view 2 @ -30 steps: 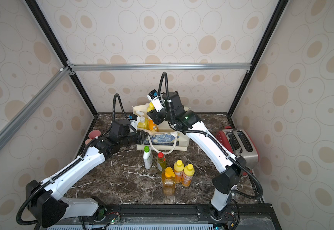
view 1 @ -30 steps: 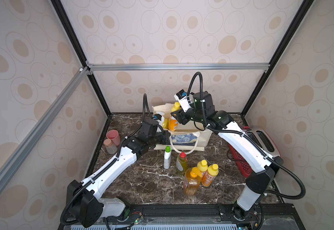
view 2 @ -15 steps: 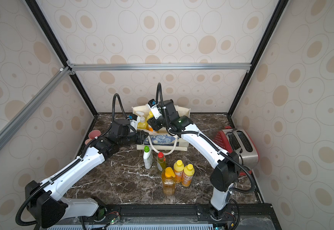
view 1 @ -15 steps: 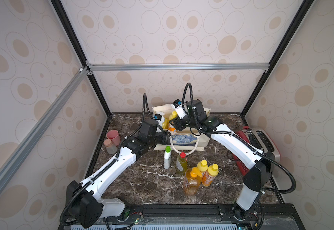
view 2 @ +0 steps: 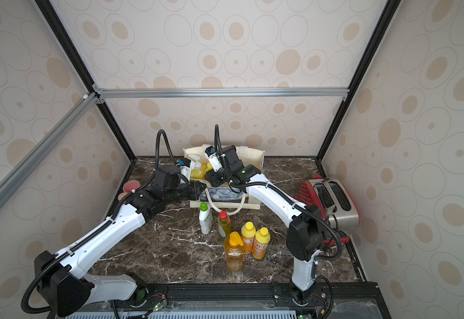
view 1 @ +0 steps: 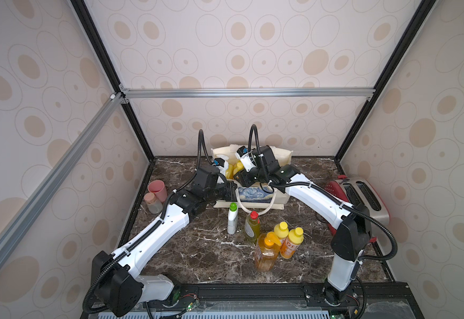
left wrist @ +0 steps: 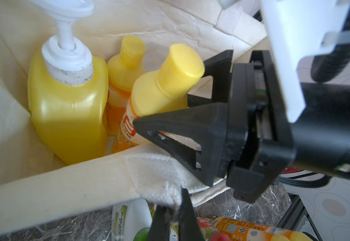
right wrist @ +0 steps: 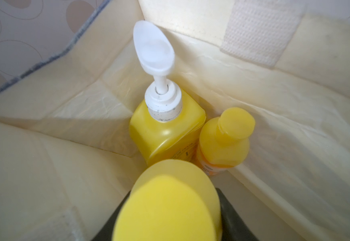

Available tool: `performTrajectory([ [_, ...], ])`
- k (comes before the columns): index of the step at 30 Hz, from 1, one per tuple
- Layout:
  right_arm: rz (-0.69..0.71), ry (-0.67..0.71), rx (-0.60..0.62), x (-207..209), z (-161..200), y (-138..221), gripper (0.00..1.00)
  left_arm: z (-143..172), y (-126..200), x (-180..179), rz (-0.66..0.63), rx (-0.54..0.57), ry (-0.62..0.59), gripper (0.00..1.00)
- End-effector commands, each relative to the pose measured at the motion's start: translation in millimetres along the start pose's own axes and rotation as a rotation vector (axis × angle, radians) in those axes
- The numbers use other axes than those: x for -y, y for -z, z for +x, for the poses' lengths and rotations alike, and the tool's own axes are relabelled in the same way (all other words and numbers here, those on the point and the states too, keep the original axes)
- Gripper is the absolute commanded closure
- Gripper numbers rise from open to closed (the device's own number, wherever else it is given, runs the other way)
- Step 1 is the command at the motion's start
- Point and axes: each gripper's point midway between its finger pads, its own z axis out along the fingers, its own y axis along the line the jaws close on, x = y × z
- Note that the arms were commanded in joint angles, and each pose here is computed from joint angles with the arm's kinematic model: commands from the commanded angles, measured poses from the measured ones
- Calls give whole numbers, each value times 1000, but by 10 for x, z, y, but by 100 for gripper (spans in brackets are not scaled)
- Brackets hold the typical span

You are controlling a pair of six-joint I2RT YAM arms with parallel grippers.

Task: Pack dish soap into the shopping bag
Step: Place the bottle of dish soap in the shopping bag.

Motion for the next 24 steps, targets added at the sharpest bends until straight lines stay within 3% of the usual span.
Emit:
performTrajectory([
  [1, -23, -10, 76, -40, -187, -17, 68, -181, 127, 113, 36, 70, -28, 100],
  [11, -33, -37, -5, -35, 38, -240, 62, -142, 95, 82, 31, 64, -27, 100],
  [20, -34, -36, -6, -42, 2, -174, 36, -132, 114, 73, 28, 66, -30, 100],
  [24, -60, -42, 22, -105, -97, -25, 29, -125, 101, 77, 30, 61, -30, 100],
])
